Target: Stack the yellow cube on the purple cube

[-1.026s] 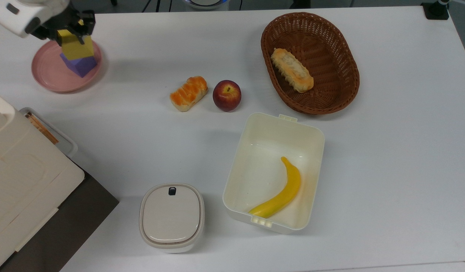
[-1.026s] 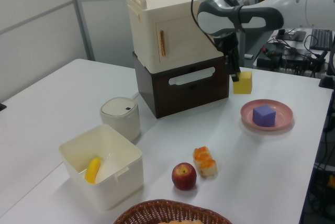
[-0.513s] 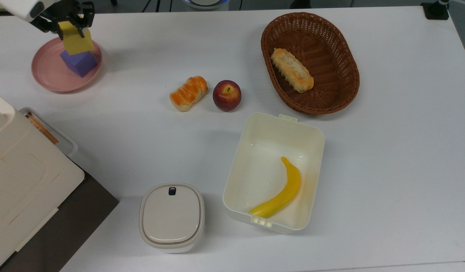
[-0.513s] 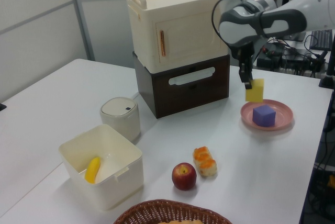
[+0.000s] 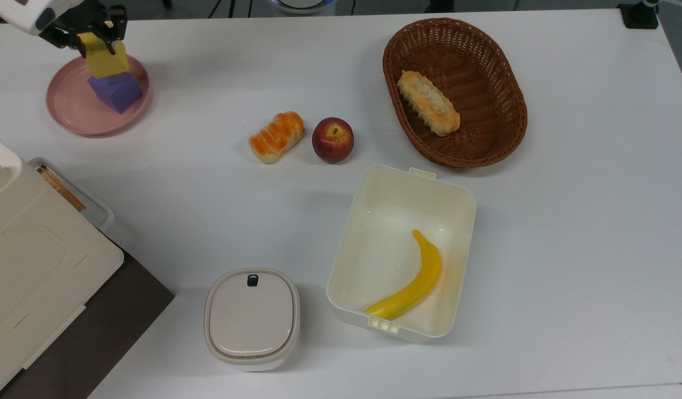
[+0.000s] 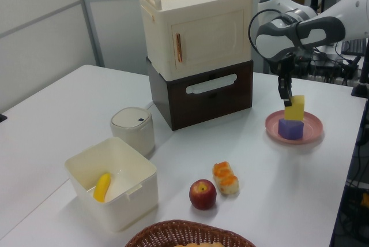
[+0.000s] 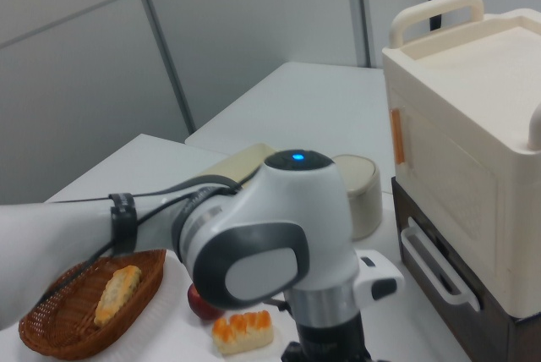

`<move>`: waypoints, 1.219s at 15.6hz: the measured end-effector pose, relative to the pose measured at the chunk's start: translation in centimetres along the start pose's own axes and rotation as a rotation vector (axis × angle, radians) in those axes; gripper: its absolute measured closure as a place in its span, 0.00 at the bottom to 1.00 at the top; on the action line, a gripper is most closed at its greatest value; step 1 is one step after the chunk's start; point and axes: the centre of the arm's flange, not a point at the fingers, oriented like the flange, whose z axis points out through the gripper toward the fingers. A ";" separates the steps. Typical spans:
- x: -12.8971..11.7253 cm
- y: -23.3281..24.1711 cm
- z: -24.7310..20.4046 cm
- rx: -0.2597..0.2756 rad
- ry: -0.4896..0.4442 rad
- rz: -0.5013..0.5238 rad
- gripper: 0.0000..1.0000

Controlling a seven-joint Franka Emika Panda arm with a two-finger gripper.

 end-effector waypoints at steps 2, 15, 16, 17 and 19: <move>-0.1 0.7 0.9 0.001 -0.002 0.011 0.56; 1.4 1.7 -0.1 -0.026 0.017 0.011 0.00; 1.5 1.7 -1.5 -0.025 0.014 0.012 0.00; 2.0 1.2 -4.0 -0.028 0.013 0.007 0.00; 3.4 -0.8 -7.8 -0.035 0.012 -0.016 0.00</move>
